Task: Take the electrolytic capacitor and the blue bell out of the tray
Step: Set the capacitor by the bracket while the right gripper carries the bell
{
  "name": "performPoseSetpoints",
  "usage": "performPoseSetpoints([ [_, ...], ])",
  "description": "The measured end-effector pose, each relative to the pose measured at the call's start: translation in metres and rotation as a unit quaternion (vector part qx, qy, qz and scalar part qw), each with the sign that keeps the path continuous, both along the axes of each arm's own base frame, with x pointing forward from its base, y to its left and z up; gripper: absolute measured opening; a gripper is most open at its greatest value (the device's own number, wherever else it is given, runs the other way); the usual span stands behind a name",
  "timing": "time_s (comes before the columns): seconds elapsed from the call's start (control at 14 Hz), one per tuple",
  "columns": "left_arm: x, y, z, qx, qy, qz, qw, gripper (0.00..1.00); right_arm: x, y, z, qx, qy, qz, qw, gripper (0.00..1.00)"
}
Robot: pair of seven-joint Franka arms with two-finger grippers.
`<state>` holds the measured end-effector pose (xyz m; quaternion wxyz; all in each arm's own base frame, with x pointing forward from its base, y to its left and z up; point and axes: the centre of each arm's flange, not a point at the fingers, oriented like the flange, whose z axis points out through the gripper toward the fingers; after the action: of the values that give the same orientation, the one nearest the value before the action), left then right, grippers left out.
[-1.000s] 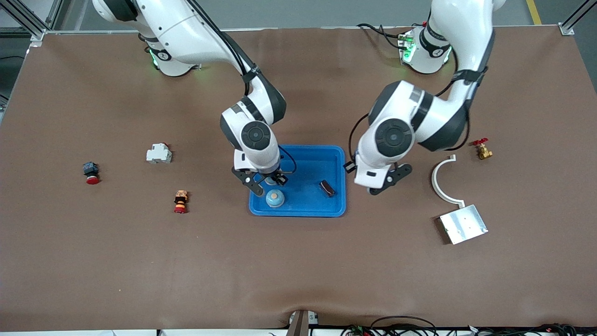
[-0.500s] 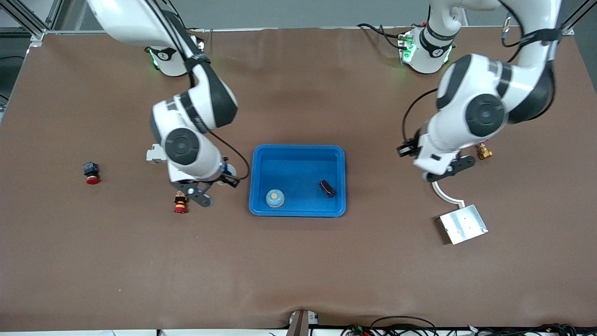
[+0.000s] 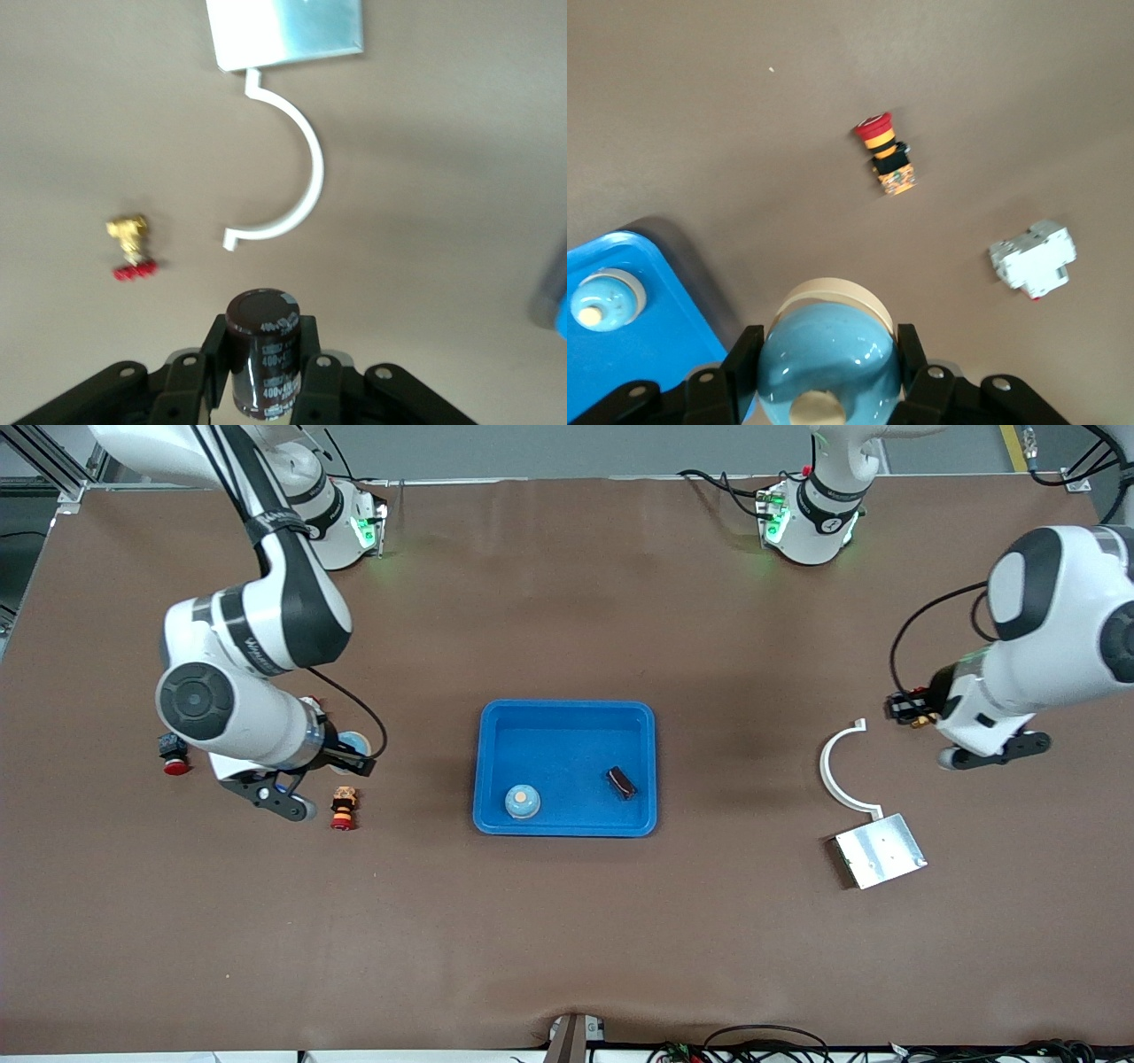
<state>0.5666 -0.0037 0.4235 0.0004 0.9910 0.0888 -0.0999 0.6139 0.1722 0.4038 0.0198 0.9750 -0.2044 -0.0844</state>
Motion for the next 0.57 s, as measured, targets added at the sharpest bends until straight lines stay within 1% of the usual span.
performPoseSetpoints([
  [0.14,0.003,0.027,-0.011,0.005,-0.017,-0.007,1.0,0.34,0.003,-0.025,0.005,0.009,-0.002,0.025,1.0,0.66],
  [0.29,0.01,0.035,-0.033,0.01,-0.03,-0.011,0.999,0.34,0.007,-0.057,0.008,0.018,-0.004,0.056,0.998,0.66],
  [0.57,0.025,0.045,-0.094,0.02,-0.036,-0.019,0.999,0.34,0.008,-0.16,0.018,0.045,0.005,0.127,0.991,0.66],
])
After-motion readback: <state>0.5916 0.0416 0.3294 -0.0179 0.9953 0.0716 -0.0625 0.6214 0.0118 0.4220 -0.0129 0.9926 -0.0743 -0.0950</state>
